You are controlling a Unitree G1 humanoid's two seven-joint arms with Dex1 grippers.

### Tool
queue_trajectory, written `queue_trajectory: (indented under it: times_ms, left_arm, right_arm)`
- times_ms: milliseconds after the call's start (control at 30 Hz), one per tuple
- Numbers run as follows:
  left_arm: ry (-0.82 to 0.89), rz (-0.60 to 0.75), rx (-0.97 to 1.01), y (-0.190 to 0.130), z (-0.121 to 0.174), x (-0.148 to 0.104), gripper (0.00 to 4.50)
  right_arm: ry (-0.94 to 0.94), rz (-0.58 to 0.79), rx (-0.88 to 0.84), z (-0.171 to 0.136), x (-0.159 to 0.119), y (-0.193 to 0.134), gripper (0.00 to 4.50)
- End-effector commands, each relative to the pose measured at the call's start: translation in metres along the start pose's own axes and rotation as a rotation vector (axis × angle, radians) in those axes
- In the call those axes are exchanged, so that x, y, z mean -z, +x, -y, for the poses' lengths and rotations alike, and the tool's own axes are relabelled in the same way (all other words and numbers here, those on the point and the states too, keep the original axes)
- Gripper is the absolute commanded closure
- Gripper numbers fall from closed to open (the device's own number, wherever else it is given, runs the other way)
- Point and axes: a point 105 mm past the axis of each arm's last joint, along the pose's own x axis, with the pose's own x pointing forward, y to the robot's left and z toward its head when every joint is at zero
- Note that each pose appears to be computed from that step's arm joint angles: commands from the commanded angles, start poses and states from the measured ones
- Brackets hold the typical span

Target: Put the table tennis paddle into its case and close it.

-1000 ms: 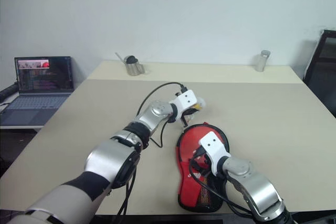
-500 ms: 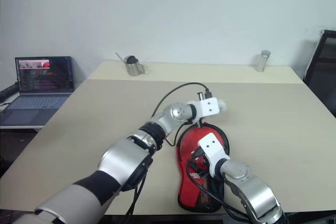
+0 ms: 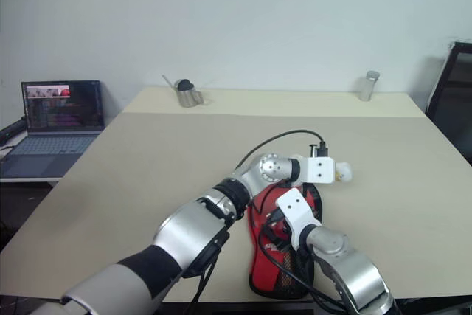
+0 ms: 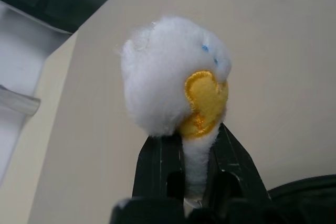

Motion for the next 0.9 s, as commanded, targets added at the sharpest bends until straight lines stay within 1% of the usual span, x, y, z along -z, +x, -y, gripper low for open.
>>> queue_trajectory:
  times_ms: [33, 133, 233, 467, 633, 767, 900]
  left_arm:
    - [0.011, 0.069, 0.035, 0.003, 0.001, -0.016, 4.41]
    - [-0.015, 0.063, 0.094, 0.002, 0.013, -0.01, 4.41]
    - [-0.025, 0.066, 0.117, 0.003, 0.017, -0.009, 4.41]
    - [-0.033, 0.098, 0.159, 0.0, 0.023, -0.011, 1.92]
    - [-0.018, 0.087, 0.122, -0.005, 0.015, -0.006, 0.05]
    - [-0.021, 0.073, 0.079, -0.016, 0.001, 0.0, 0.02]
    - [-0.091, 0.094, -0.004, -0.028, -0.018, 0.003, 0.02]
  right_arm:
    - [0.033, -0.138, -0.041, -0.012, 0.032, 0.005, 0.0]
    - [0.032, -0.134, -0.044, -0.013, 0.031, 0.006, 0.0]
    - [0.032, -0.134, -0.044, -0.013, 0.031, 0.007, 0.0]
    - [0.029, -0.135, -0.044, -0.012, 0.031, 0.009, 0.0]
    - [0.026, -0.133, -0.044, -0.01, 0.03, 0.009, 0.0]
    - [0.017, -0.129, -0.053, -0.005, 0.026, 0.008, 0.0]
    - [0.005, -0.115, -0.066, -0.004, 0.018, 0.006, 0.0]
